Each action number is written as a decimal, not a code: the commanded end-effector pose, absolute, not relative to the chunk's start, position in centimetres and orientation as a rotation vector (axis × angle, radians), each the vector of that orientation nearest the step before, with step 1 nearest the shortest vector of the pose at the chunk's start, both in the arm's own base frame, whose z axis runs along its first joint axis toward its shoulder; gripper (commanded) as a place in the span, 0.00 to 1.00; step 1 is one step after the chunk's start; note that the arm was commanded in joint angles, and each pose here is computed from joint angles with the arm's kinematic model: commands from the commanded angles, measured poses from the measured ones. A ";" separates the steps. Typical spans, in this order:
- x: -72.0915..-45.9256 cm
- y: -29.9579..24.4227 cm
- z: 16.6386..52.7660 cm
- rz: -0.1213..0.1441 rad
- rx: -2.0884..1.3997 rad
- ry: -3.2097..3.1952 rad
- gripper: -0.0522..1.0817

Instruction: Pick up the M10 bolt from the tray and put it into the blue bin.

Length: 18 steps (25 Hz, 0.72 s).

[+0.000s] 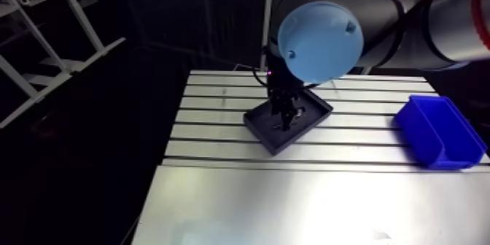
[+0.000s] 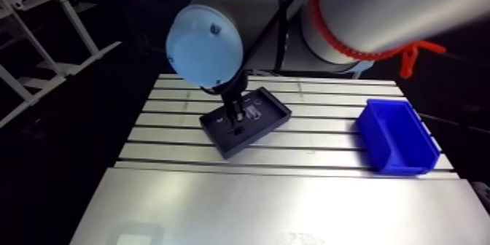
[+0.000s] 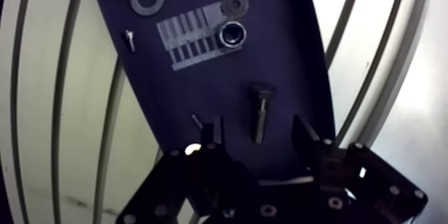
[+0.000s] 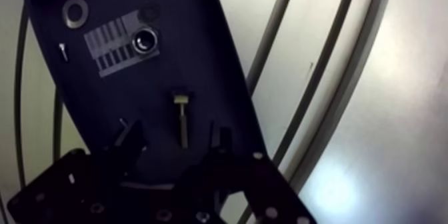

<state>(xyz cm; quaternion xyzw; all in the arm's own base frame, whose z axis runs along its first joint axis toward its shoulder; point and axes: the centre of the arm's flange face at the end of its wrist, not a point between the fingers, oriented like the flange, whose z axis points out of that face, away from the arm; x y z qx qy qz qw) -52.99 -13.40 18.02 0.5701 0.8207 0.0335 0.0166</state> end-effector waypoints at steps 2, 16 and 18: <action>-52.8 -13.4 17.6 0.102 1.775 2.554 0.43; -52.7 -13.2 17.2 0.121 1.786 2.570 0.50; -52.6 -13.2 17.1 0.123 1.787 2.567 0.51</action>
